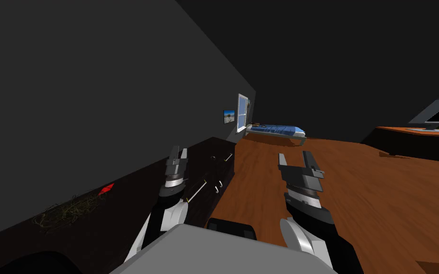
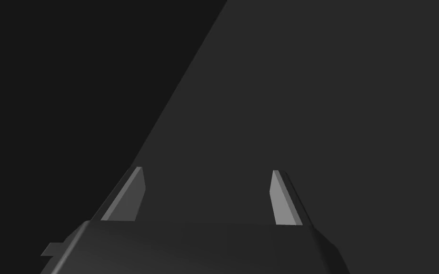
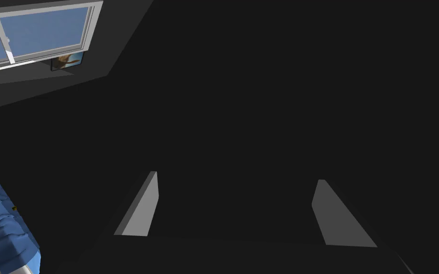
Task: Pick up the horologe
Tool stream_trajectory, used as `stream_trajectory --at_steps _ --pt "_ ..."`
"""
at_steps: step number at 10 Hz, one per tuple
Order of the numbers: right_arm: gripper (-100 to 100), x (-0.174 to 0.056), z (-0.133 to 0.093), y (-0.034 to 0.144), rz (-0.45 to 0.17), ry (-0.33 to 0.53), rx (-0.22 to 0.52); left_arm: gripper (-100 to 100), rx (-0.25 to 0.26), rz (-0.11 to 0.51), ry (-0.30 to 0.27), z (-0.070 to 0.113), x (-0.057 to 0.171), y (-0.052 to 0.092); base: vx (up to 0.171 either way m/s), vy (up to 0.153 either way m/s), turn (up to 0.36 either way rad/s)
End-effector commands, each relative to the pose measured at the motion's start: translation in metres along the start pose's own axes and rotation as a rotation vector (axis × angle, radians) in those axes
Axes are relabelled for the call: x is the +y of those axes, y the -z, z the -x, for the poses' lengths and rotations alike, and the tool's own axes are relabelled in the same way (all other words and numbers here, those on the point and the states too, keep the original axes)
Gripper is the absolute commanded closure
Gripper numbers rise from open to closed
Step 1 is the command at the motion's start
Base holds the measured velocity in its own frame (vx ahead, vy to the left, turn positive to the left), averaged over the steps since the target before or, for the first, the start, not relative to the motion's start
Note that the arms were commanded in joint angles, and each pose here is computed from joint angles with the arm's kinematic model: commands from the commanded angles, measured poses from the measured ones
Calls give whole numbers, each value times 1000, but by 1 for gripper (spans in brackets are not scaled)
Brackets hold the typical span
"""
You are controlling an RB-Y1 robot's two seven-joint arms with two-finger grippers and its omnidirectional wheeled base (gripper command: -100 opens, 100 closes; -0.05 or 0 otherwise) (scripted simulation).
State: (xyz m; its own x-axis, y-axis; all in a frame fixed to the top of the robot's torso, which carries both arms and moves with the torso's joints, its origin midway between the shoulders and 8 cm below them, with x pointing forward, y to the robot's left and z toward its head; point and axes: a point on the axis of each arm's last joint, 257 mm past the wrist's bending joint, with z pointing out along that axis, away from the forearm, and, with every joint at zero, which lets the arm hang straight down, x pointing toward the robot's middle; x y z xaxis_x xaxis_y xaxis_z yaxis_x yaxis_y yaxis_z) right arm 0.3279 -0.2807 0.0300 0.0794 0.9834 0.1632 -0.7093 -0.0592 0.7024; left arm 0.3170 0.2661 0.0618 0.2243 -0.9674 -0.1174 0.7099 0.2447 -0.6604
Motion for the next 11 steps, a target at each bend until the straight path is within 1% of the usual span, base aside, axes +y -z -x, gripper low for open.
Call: stream_trajectory --at_steps 1,4,7,8,11 --pt "0 0 0 0 0 0 0 -100 25 20 -16 1 5 4 -25 -57 -52" --pt "0 0 0 0 0 0 0 -100 77 96 -67 10 24 19 -25 -102 -79" --pt "0 0 0 0 0 0 0 -100 123 212 -141 33 48 43 14 -101 -119" --pt "0 0 0 0 0 0 0 -100 123 213 -141 33 48 43 17 -56 -21" --pt "0 0 0 0 0 0 0 -100 158 346 -228 66 70 70 33 -73 -123"
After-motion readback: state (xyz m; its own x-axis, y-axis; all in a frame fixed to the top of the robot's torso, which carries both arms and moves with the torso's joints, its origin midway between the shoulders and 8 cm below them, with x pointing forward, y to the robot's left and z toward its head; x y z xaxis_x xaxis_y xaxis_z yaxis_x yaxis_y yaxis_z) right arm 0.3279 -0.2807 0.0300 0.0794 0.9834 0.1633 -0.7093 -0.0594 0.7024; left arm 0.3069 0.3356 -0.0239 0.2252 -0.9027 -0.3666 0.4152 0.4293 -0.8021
